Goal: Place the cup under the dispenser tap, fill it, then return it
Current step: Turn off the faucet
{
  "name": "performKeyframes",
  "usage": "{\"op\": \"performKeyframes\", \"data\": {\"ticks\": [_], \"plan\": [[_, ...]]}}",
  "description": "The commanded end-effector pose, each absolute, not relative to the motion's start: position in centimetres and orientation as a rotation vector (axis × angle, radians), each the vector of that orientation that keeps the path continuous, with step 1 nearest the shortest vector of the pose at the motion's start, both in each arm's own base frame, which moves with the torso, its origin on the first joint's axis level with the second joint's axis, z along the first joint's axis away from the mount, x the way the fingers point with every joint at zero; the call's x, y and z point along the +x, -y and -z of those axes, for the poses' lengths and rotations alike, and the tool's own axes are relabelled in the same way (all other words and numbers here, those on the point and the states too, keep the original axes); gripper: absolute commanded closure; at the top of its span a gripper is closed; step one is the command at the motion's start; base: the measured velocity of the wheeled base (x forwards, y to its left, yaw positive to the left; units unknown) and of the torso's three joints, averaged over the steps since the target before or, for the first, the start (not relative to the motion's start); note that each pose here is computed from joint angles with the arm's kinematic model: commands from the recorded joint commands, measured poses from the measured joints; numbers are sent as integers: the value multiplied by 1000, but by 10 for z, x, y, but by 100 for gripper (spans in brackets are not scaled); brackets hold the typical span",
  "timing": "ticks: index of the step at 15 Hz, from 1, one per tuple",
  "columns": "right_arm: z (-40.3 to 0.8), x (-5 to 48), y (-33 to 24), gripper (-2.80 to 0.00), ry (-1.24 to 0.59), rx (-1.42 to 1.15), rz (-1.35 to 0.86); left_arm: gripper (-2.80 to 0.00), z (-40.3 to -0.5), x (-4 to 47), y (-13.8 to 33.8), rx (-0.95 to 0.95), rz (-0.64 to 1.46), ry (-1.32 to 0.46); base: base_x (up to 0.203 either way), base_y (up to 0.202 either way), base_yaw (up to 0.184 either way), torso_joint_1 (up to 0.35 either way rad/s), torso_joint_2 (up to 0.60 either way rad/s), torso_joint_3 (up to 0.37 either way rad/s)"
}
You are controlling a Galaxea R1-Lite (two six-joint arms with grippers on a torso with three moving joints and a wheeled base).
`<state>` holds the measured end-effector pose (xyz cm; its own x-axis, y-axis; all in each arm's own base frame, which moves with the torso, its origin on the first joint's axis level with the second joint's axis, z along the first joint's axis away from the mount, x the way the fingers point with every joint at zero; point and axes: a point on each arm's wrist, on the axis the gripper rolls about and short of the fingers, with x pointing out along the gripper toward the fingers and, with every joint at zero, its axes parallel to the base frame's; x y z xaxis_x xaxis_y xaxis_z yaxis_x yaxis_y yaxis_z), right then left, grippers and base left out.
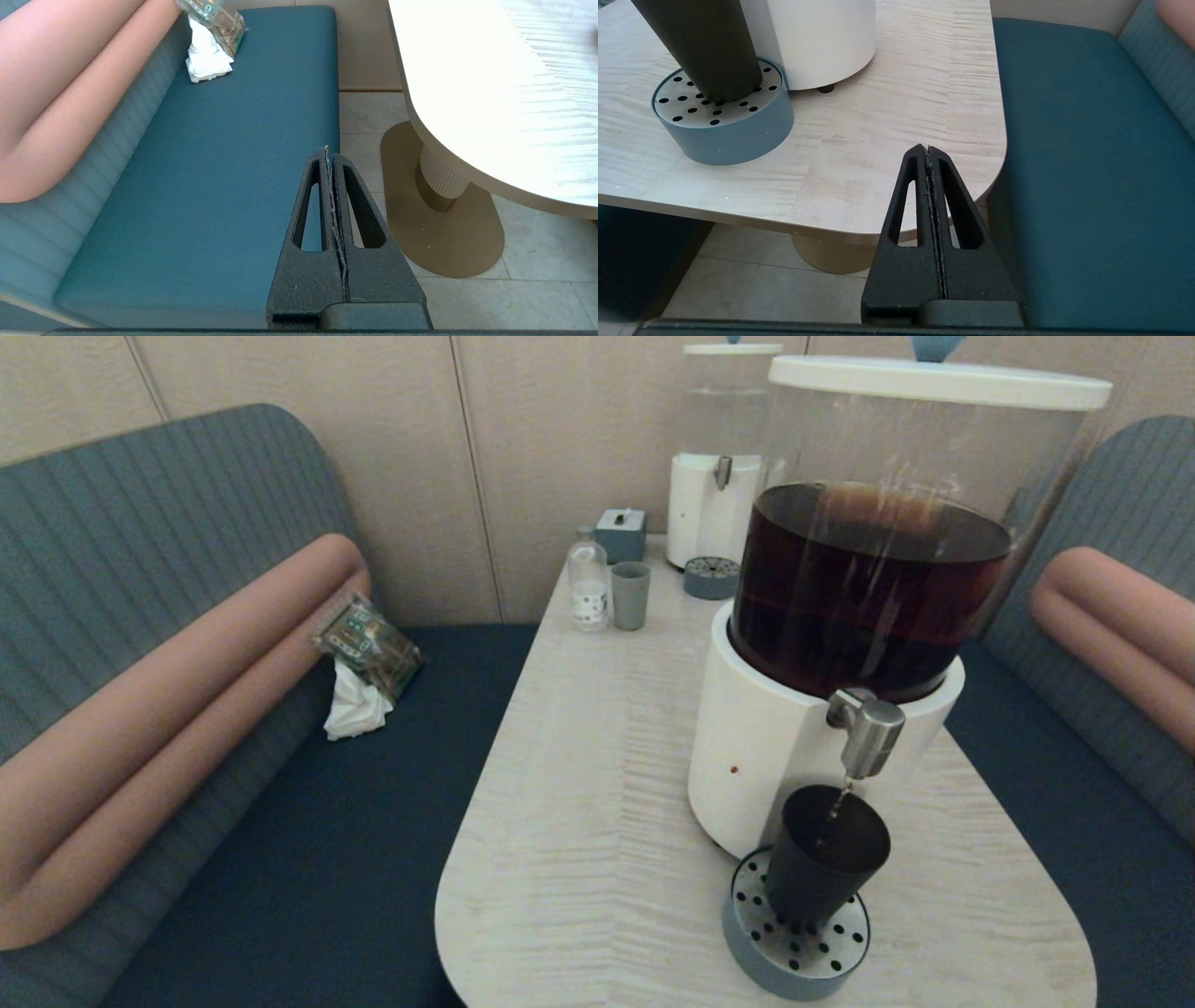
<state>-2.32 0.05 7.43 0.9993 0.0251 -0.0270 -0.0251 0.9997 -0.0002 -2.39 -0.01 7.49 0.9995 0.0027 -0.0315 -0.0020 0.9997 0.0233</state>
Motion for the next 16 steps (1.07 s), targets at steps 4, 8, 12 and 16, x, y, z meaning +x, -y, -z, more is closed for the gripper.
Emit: {"op": "performKeyframes", "data": {"ticks": [4, 8, 12, 16], "plan": [[-74, -23, 0, 0, -22, -2, -23, 0, -75, -24, 0, 32, 5, -35, 0, 0, 0, 0, 0, 0], [-74, -23, 0, 0, -21, 9, -21, 0, -74, -24, 0, 28, -4, -38, 0, 0, 0, 0, 0, 0], [-74, -23, 0, 0, -20, 11, -21, 0, -74, -23, 0, 33, -2, -11, 0, 0, 0, 0, 0, 0], [-74, -23, 0, 0, -19, 12, -23, 0, -103, -30, 1, 54, 47, 47, 0, 0, 0, 0, 0, 0]]}}
